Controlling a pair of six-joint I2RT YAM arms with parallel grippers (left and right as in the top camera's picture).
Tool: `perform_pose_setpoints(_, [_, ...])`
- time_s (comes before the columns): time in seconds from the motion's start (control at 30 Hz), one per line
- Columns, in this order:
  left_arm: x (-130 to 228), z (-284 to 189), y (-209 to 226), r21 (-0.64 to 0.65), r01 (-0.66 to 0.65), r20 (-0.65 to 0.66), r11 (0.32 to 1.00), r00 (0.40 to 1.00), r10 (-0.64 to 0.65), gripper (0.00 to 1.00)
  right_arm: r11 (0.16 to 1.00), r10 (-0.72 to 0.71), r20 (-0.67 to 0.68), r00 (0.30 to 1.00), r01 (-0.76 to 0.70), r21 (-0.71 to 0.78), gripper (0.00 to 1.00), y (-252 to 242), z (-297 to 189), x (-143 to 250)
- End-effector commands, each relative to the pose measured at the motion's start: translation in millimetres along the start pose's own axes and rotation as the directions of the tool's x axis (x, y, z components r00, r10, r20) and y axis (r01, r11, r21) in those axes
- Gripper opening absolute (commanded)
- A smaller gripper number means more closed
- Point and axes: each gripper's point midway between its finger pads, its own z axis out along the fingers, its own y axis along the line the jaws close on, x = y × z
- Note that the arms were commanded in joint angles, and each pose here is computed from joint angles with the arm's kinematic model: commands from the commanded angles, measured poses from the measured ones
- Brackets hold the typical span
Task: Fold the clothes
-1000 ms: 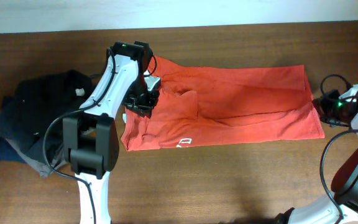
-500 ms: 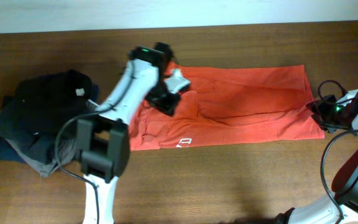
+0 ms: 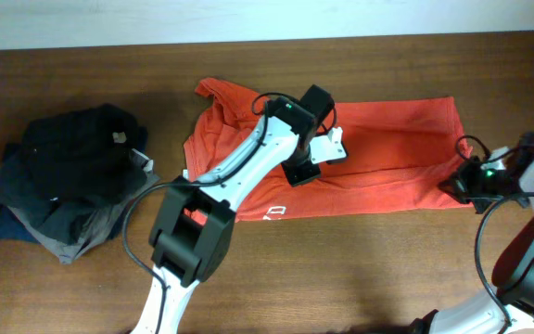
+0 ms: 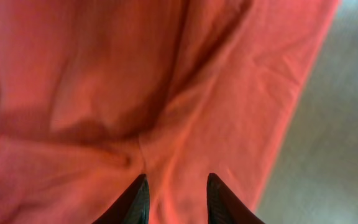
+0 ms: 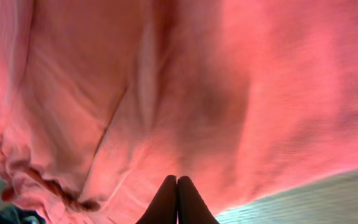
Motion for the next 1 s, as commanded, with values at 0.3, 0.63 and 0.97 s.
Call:
perform_pose_setpoints(0.3, [-17.9, 32.8, 13.8, -0.05, -0.117, 0.038, 0.992, 0.992, 0.119, 0.58, 0.99, -0.142, -0.102, 0.985, 0.141, -0.018, 0.14, 36.6, 22.1, 34.1])
perform_pose_setpoints(0.63, [-16.9, 37.2, 10.0, -0.035, -0.124, 0.032, 0.992, 0.992, 0.126, 0.45, 0.982, -0.178, -0.169, 0.969, 0.187, 0.034, 0.24, 38.9, 34.0, 58.3])
perform_pose_setpoints(0.97, [-10.9, 46.9, -5.6, 0.026, -0.148, 0.028, 0.989, 0.989, 0.148, 0.43, 0.98, -0.172, -0.22, 0.96, 0.189, 0.056, 0.24, 30.0, 43.7, 77.6])
